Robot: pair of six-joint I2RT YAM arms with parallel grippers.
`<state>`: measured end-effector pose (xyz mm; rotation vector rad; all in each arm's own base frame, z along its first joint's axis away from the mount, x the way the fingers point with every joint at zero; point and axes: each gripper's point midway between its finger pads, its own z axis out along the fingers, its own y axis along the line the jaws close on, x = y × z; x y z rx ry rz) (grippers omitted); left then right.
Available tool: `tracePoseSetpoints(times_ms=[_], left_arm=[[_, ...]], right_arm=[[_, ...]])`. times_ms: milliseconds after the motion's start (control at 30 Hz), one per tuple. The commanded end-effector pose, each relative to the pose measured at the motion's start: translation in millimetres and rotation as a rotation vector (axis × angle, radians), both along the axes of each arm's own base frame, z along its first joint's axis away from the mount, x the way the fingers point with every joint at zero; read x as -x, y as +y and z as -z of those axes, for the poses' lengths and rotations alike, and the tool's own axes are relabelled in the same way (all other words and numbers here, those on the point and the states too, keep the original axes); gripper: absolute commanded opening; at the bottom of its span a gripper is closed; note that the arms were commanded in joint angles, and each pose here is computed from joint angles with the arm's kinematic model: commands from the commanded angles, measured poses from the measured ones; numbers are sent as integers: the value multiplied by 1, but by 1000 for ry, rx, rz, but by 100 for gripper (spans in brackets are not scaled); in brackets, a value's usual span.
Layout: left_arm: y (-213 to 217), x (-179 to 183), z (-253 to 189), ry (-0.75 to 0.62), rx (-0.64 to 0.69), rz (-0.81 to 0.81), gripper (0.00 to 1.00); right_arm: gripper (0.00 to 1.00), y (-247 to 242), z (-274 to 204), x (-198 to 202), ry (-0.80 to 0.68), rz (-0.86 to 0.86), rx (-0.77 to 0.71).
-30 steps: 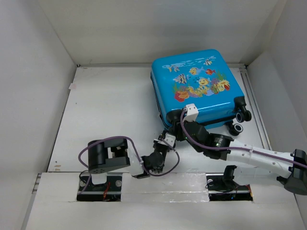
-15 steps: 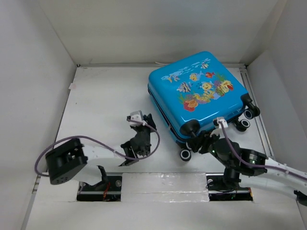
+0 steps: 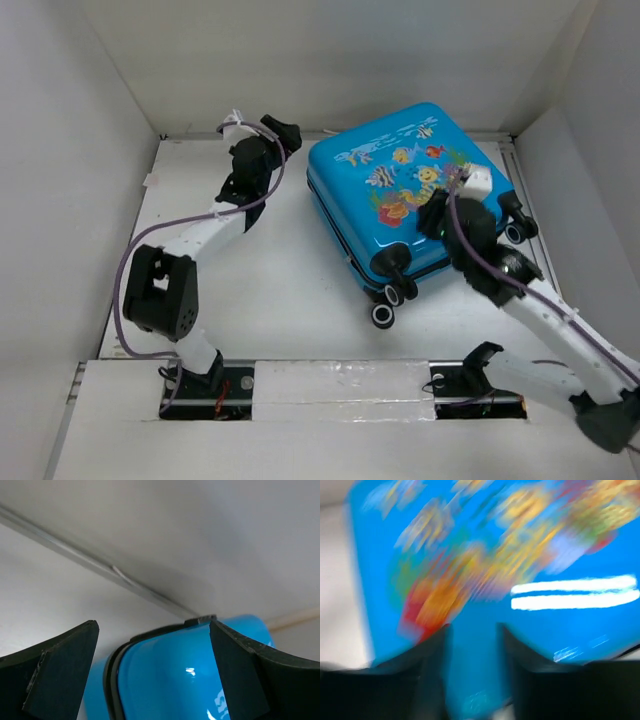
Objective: Pack the luggage
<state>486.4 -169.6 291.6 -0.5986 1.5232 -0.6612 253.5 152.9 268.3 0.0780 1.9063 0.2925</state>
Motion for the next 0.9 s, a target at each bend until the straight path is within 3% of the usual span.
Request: tracePoseSetpoints(times_ms=[0, 67, 100, 167, 200, 233, 300, 367, 433, 467, 533, 600, 633, 700, 867], left_arm=[[-40, -5, 27, 130, 41, 241, 89], [-43, 4, 21, 81, 76, 276, 88], [-41, 17, 47, 111, 68, 270, 86], [-47, 42, 28, 30, 105, 279, 82], [-46, 56, 52, 74, 118, 274, 81], [-53, 72, 43, 47, 126, 297, 79], [-56, 91, 47, 40, 136, 295, 73], [-68, 123, 52, 28, 106, 293, 67], [-75, 142, 58, 37, 74, 290, 64], [-84, 159, 61, 34, 64, 318, 64], [-90, 171, 63, 40, 60, 344, 64], [-101, 187, 63, 31, 40, 394, 64], [-106, 194, 72, 57, 9, 415, 64], [-117, 212, 73, 56, -5, 458, 64], [-139, 244, 91, 87, -57, 588, 64]], right_arm=[[37, -39, -62, -87, -178, 75, -58], [3, -92, -81, -129, -181, 119, -107], [1, -105, -60, -158, -118, 138, -101], [1, -140, -75, -189, -121, 199, -106], [4, -149, -48, -212, -50, 221, -99], [8, -162, -38, -222, -12, 260, -90], [20, -193, -44, -245, -7, 314, -93], [28, -210, 3, -270, 122, 316, -97], [38, -210, -8, -291, 129, 231, -118], [39, -212, 38, -297, 266, 223, -98], [52, -213, 36, -311, 270, 206, -91], [58, -202, 66, -316, 348, 151, -97], [60, -184, 60, -322, 338, 87, -104], [61, -159, 96, -321, 443, -12, -84], [59, -18, 121, -299, 521, -446, -24]])
